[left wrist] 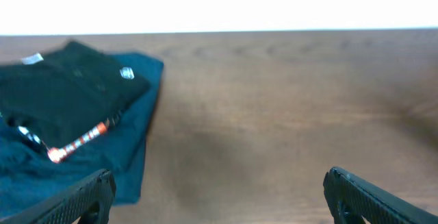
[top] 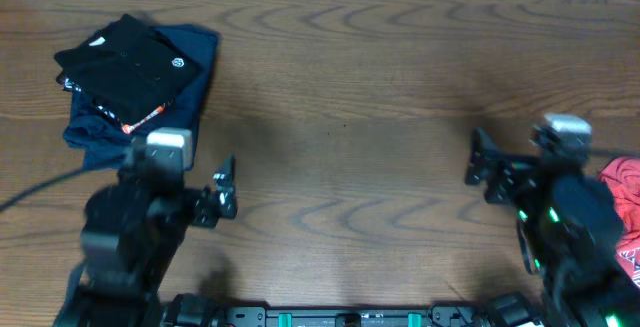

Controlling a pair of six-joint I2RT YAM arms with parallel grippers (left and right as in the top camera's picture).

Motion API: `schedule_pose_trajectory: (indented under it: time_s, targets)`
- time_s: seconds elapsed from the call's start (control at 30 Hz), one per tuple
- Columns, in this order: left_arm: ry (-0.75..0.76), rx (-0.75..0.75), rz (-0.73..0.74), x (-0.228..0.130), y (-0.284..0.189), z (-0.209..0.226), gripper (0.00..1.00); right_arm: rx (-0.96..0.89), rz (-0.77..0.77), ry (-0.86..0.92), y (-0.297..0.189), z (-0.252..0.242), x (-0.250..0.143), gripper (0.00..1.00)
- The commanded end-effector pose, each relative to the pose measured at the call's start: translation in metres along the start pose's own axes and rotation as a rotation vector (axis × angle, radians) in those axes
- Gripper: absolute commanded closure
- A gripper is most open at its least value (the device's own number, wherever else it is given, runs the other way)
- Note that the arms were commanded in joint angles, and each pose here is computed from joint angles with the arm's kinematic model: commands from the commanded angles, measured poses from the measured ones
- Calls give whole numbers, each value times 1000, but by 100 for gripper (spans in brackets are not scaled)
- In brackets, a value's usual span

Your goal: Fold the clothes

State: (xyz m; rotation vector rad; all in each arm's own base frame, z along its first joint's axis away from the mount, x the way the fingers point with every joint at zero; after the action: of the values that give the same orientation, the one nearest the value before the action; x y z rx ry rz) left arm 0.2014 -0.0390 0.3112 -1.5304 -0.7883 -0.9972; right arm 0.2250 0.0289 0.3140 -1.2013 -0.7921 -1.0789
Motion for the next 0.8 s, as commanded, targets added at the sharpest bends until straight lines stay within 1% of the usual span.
schedule_pose_trajectory:
  time_s: [0.0, 0.1, 0.27, 0.47, 0.77]
  targets:
    - [17, 10, -59, 2, -14, 1, 2, -42, -61, 20, -13, -11, 4, 1]
    - [18, 9, -90, 5, -23, 1, 2, -28, -100, 35, -24, -13, 9, 1]
    - [17, 10, -77, 1, -23, 1, 2, -29, -98, 34, -26, -14, 8, 1]
    - [17, 11, -52, -4, -22, 1, 2, -56, -21, 6, -25, -20, -9, 1]
    - [14, 13, 34, -24, -22, 2, 2, -121, 161, -61, -29, -36, -50, 1]
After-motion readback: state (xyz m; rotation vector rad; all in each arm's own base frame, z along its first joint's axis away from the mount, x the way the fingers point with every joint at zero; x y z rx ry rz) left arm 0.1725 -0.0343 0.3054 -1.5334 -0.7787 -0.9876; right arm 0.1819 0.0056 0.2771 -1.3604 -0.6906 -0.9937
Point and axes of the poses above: each gripper's point midway between its finger pads, its own y axis out along the fingers, its own z axis along the line the jaws close on, x = y × z, the point moved 2 cm from there along -y, back along the fingers, and after that the axes turned 3 degrees about y, right-handed, at the moved point
